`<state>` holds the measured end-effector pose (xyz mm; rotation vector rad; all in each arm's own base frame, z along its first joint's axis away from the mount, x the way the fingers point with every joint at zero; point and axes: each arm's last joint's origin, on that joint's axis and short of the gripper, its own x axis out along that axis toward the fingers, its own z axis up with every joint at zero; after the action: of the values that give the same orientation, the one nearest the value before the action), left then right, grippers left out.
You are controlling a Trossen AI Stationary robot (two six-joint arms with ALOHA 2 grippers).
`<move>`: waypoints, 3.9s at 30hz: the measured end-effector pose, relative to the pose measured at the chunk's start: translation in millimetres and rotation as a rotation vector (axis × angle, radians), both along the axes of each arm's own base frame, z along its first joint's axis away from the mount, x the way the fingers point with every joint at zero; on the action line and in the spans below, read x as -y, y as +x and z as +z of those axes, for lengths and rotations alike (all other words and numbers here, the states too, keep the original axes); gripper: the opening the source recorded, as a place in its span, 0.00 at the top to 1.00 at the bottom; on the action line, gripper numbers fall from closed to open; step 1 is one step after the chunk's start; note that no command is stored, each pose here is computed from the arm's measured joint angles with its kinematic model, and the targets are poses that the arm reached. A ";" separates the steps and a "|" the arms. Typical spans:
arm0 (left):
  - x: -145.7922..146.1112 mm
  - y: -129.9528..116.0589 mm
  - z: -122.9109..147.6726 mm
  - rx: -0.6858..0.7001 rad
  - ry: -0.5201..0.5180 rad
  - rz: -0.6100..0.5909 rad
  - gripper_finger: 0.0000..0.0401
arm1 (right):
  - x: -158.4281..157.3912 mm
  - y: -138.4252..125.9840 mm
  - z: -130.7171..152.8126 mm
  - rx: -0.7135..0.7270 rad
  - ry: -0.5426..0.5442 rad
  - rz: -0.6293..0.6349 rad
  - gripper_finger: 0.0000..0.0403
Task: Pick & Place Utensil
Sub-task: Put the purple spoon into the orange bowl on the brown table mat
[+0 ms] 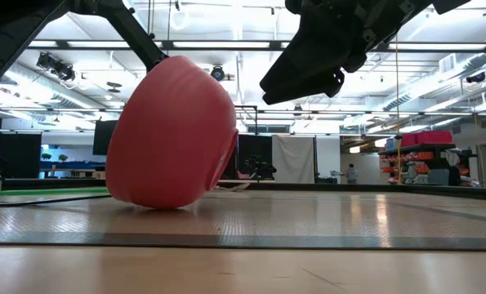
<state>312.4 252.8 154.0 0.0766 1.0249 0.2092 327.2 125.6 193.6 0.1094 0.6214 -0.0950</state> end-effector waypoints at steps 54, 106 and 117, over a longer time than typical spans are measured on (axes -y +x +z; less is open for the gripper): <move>-17.2 38.2 -21.5 -0.360 -0.227 0.032 0.71 | 4.0 1.8 -0.6 -0.014 0.035 0.019 0.58; -7.3 24.1 7.0 -0.267 -0.127 0.068 0.83 | 7.1 -14.8 24.3 -0.009 -0.014 0.018 0.58; 19.3 20.9 58.0 -0.273 -0.027 0.085 0.85 | 11.6 -16.0 23.3 -0.007 -0.122 -0.066 0.58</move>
<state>333.3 233.5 212.0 0.0374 1.3037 0.2676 311.2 114.0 216.9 0.0118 0.6176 -0.1973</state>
